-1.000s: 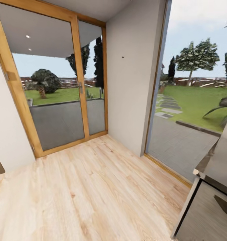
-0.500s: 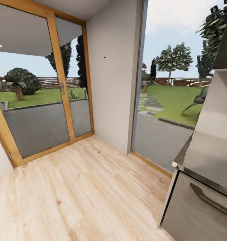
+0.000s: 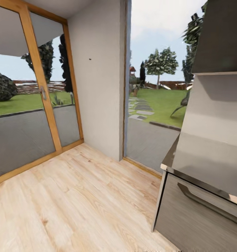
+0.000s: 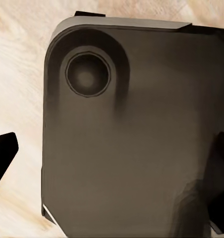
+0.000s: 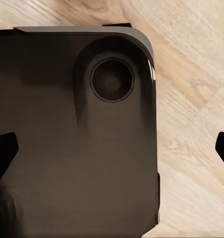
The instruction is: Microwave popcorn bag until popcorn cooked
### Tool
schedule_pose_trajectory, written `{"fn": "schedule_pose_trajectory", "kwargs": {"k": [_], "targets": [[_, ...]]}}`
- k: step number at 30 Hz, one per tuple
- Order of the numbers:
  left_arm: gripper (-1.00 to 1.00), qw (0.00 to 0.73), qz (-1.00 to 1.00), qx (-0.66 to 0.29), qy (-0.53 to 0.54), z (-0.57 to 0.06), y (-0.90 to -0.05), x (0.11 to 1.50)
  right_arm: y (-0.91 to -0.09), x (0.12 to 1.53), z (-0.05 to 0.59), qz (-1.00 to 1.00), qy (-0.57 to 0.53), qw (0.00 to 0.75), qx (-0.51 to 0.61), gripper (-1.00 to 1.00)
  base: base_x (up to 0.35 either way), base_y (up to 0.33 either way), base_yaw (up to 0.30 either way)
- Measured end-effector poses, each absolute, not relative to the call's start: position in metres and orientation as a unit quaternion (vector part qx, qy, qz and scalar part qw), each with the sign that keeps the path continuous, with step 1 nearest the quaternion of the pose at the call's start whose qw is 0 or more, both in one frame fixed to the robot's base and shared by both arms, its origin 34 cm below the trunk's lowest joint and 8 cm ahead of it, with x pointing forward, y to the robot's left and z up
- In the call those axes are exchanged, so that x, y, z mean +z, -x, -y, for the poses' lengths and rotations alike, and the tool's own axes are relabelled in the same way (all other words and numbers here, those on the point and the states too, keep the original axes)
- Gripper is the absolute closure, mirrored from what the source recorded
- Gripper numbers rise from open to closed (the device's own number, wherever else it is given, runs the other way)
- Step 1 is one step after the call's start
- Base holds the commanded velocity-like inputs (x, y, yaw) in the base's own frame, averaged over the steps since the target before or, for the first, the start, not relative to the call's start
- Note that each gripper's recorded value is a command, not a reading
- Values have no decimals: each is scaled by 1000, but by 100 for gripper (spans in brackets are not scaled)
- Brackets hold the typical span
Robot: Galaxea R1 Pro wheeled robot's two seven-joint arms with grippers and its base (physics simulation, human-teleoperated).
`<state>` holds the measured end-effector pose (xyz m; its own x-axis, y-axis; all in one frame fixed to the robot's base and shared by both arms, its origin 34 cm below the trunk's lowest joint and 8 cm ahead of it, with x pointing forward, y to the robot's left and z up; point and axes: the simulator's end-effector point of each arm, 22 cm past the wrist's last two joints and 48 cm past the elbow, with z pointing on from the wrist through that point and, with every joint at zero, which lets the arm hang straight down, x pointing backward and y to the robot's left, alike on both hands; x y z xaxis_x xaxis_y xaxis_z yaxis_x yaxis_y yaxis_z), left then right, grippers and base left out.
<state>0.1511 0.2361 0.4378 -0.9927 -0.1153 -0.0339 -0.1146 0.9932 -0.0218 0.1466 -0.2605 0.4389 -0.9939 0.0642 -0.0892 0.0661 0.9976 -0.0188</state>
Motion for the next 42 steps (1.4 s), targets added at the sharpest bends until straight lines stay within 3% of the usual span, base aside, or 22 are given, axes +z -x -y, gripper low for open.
{"fn": "schedule_pose_trajectory", "kwargs": {"k": [42], "targets": [[-100,18,-998,-8,60,-238,-151,438,-148,439,264,-999,-22,46,-11,-100,0,0,-298]]}}
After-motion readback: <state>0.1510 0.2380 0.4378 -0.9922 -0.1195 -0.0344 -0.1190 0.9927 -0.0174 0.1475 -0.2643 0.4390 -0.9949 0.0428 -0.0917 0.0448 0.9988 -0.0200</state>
